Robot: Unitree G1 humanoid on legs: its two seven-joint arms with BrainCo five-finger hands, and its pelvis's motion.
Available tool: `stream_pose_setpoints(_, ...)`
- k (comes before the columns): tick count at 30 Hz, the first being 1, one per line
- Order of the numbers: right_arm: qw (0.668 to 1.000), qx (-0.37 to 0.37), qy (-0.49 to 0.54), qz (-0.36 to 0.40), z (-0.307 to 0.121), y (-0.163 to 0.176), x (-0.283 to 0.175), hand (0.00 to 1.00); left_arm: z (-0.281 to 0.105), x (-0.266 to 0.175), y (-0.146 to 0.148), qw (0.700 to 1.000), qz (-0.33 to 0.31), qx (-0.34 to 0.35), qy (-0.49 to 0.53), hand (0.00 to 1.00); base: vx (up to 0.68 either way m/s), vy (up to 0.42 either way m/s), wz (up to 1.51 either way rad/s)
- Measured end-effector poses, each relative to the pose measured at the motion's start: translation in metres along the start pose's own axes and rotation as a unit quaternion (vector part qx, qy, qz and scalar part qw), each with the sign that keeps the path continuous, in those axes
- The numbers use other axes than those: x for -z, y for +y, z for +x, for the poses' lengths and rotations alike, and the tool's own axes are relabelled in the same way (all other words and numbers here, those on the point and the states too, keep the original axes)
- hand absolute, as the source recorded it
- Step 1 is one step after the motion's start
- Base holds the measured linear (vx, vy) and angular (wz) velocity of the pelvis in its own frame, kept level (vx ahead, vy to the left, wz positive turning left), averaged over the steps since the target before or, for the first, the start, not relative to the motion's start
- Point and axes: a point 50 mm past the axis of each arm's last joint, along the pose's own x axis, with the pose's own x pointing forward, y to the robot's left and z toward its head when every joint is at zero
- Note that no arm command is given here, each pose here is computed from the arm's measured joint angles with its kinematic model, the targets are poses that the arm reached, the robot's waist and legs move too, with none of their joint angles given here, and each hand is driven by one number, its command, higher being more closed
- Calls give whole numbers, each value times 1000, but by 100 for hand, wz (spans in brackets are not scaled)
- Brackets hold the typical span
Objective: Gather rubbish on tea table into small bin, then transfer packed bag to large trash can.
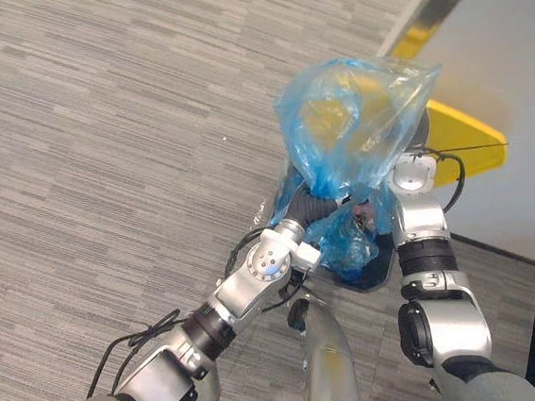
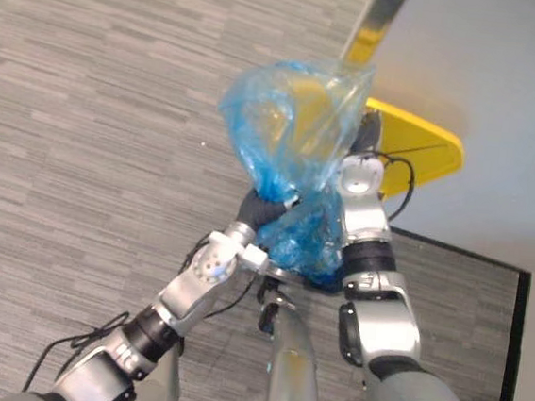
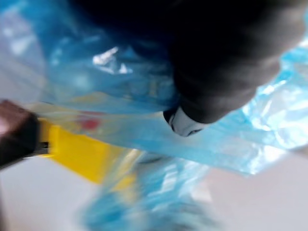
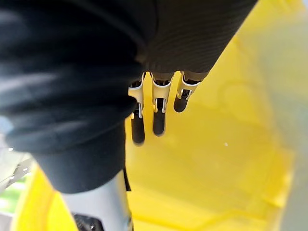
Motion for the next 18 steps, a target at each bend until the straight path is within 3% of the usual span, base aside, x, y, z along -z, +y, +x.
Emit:
stream_pose_setpoints(12,988,-39,-149,-6,-5,16,-67,0,28,18,48,987,97,-90,94,100,-13,-3,-16)
stream_pose_setpoints(13,984,-45,-170,1,-8,16,-75,0,32,17,59,983,100,-114,101,0,0,-22,-13)
stream_pose_setpoints(18,978,-71,-194,-8,-14,30,-82,0,32,25,81,968,135,-157,142,0,32,-10,-18)
